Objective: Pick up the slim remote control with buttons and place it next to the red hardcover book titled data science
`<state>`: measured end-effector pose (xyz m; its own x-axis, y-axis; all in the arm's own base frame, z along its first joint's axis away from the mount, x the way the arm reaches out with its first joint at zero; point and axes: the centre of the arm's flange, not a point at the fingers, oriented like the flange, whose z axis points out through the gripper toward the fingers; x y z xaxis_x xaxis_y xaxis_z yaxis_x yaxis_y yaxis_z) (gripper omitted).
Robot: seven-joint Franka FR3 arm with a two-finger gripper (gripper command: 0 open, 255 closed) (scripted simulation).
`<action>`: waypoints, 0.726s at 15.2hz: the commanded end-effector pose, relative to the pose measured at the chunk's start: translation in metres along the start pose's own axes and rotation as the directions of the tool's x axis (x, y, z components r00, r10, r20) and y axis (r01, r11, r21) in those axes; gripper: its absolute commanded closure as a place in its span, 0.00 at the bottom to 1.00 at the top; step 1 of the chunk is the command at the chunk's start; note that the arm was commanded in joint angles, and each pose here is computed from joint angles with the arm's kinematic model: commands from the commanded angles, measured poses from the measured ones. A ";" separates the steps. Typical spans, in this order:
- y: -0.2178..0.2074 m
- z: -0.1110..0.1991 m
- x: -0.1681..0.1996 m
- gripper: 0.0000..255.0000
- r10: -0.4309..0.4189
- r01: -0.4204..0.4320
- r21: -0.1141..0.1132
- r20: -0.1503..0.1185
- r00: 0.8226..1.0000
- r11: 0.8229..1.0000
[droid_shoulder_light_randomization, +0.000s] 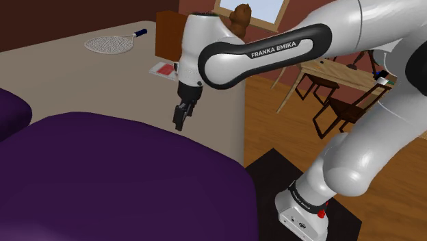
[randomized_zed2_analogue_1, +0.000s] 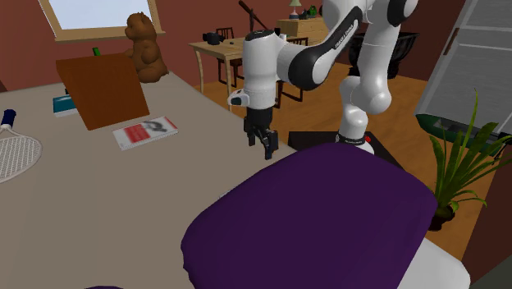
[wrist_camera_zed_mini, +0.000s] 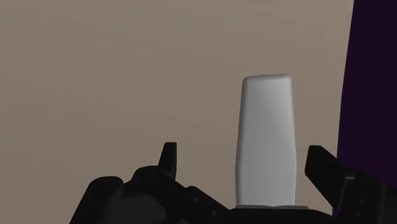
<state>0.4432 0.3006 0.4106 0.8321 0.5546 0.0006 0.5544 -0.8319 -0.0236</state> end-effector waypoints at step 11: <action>-0.050 0.071 0.057 0.00 -0.102 0.102 -0.016 -0.005 0.995 0.995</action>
<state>0.4638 0.3731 0.3484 0.7750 0.6319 0.0122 0.6320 -0.7750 -0.0060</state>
